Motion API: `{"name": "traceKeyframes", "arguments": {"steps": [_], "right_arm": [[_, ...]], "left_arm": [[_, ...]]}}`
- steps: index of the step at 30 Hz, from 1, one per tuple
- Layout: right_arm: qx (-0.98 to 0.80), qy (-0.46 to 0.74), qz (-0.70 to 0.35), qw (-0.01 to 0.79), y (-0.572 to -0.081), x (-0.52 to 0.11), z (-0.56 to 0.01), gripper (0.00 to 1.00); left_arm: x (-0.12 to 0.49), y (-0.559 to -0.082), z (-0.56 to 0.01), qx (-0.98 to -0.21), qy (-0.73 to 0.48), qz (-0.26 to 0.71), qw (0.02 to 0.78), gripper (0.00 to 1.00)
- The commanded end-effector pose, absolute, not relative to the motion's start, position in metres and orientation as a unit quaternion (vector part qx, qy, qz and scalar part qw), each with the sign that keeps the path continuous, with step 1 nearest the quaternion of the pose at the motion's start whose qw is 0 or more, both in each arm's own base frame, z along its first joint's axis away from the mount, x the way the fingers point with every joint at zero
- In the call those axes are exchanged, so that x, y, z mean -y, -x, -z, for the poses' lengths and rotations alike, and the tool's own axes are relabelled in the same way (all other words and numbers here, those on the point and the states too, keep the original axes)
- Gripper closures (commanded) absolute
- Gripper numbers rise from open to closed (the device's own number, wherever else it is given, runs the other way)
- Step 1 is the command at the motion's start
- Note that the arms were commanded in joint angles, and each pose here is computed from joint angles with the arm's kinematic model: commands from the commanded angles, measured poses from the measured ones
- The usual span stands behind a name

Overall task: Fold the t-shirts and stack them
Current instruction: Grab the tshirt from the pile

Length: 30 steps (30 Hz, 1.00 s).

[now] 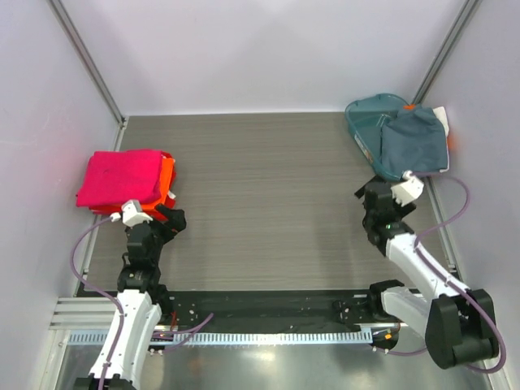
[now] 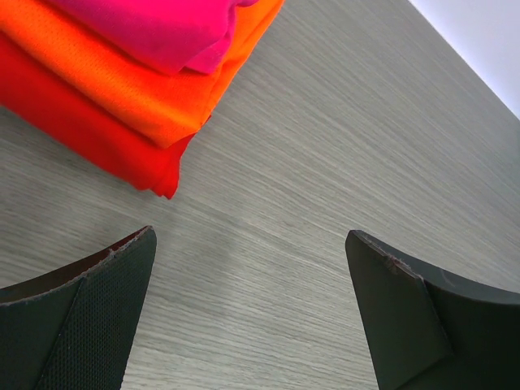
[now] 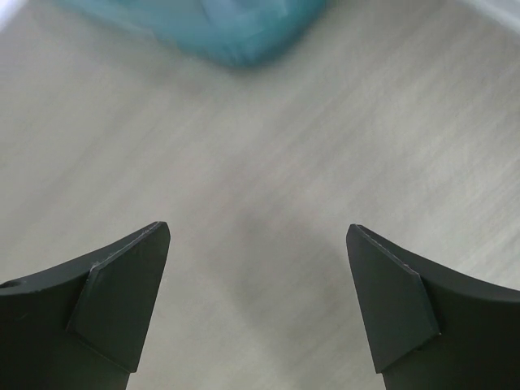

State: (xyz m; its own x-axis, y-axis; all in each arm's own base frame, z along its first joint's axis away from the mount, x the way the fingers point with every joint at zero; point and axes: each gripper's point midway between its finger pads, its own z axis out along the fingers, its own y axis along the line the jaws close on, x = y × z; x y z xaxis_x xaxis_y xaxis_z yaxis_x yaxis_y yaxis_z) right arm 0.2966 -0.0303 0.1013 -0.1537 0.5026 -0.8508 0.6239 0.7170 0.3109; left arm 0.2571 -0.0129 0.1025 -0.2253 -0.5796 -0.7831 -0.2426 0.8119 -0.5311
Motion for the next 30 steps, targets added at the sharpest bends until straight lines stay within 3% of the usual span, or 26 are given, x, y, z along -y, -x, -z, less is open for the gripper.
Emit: {"name": "traceKeyframes", "arguments": {"steps": [1,5,15,30], "right_arm": [[-0.727,-0.402,0.062,0.554,-0.328,0.044,-0.16,0.03],[-0.689,-0.452,0.06,0.563,-0.365,0.07,-0.2,0.04],[-0.614,-0.59,0.078,0.518,-0.414,0.144,-0.181,0.1],[-0.593,-0.591,0.205,0.507,-0.485,0.223,-0.166,0.14]], "left_arm": [[0.008,-0.265,-0.116,-0.754,0.283,0.148,0.573,0.0],[0.014,-0.267,-0.113,-0.764,0.279,0.161,0.56,0.0],[0.018,-0.271,-0.109,-0.772,0.276,0.165,0.548,0.0],[0.02,-0.275,-0.108,-0.775,0.273,0.17,0.544,0.0]]}}
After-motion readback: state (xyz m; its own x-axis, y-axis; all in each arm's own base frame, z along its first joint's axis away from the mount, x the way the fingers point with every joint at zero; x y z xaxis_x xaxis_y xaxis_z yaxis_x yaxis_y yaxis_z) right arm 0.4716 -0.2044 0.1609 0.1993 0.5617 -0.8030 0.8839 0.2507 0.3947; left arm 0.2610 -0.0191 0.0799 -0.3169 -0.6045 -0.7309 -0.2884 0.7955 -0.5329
